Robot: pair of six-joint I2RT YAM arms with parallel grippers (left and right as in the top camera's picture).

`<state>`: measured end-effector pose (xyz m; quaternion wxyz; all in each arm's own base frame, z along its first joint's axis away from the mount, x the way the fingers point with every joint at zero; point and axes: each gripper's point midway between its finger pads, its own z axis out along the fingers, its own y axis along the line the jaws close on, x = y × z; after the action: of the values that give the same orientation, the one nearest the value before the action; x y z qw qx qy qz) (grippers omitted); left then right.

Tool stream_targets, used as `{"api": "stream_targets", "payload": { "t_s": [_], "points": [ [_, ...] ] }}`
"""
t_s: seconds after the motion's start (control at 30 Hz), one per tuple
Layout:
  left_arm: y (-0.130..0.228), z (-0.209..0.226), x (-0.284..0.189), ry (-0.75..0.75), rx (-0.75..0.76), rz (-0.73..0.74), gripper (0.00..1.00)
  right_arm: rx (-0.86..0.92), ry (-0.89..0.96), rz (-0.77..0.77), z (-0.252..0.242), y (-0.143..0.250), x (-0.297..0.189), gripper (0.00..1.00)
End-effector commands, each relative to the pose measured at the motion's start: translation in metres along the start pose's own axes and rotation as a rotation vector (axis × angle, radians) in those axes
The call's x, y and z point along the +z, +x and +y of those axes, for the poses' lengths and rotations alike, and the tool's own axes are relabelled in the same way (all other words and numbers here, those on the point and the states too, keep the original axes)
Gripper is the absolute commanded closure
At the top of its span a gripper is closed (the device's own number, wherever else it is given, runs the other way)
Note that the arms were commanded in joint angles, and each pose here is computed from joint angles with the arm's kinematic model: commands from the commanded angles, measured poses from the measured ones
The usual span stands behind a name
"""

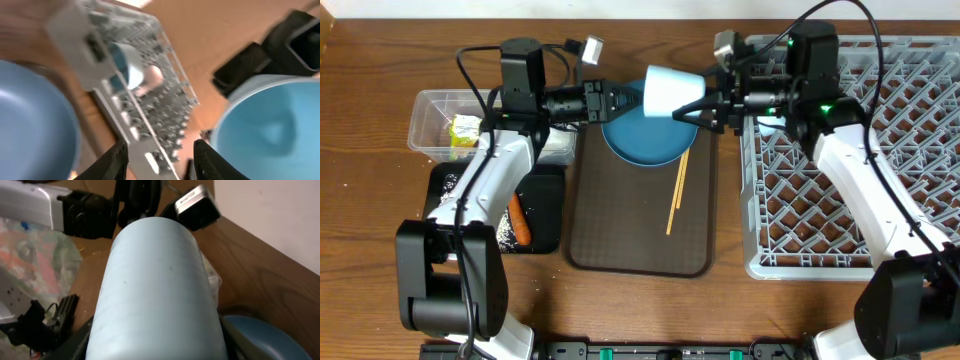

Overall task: Sort waste into correct bins and load items into the dishwasher rack
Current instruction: 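Release the cup from the left gripper and carry it right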

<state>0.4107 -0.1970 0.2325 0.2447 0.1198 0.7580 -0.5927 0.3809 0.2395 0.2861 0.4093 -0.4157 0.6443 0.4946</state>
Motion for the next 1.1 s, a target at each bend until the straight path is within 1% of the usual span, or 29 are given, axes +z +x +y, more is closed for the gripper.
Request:
{"api": "stream_targets", "payload": {
  "t_s": [0.0, 0.17, 0.23, 0.37, 0.5, 0.6, 0.7, 0.83, 0.97, 1.0, 1.07],
  "points": [
    [-0.002, 0.024, -0.004, -0.104, -0.019, -0.045, 0.57, 0.046, 0.065, -0.024, -0.006, -0.018, -0.016, 0.89],
    [0.005, 0.042, -0.007, -0.190, -0.063, -0.046, 0.57, 0.146, 0.240, -0.022, -0.028, -0.018, -0.043, 0.92],
    [0.008, 0.048, -0.008, -0.220, -0.073, -0.040, 0.57, 0.189, 0.346, -0.004, -0.037, -0.014, -0.059, 0.94],
    [0.012, 0.059, -0.010, -0.280, -0.093, -0.043, 0.57, 0.269, 0.590, 0.053, -0.048, -0.001, -0.096, 0.94],
    [0.012, 0.068, -0.013, -0.331, -0.108, -0.054, 0.57, 0.379, 0.874, 0.143, -0.046, 0.022, -0.145, 0.94],
    [0.013, 0.072, -0.015, -0.355, -0.118, -0.056, 0.57, 0.468, 1.012, 0.200, -0.035, 0.040, -0.174, 0.95],
    [0.014, 0.077, -0.017, -0.382, -0.128, -0.060, 0.57, 0.545, 1.095, 0.232, -0.024, 0.054, -0.196, 0.95],
    [0.017, 0.083, -0.019, -0.419, -0.149, -0.059, 0.57, 0.655, 1.121, 0.284, -0.009, 0.076, -0.211, 0.96],
    [0.020, 0.101, -0.028, -0.529, -0.176, -0.077, 0.57, 0.758, 1.186, 0.395, 0.004, 0.105, -0.228, 0.96],
    [0.019, 0.105, -0.031, -0.558, -0.176, -0.085, 0.57, 0.776, 1.206, 0.420, 0.007, 0.110, -0.232, 0.97],
    [0.017, 0.112, -0.035, -0.601, -0.172, -0.101, 0.57, 0.806, 1.209, 0.423, 0.010, 0.113, -0.232, 0.97]
  ]
}}
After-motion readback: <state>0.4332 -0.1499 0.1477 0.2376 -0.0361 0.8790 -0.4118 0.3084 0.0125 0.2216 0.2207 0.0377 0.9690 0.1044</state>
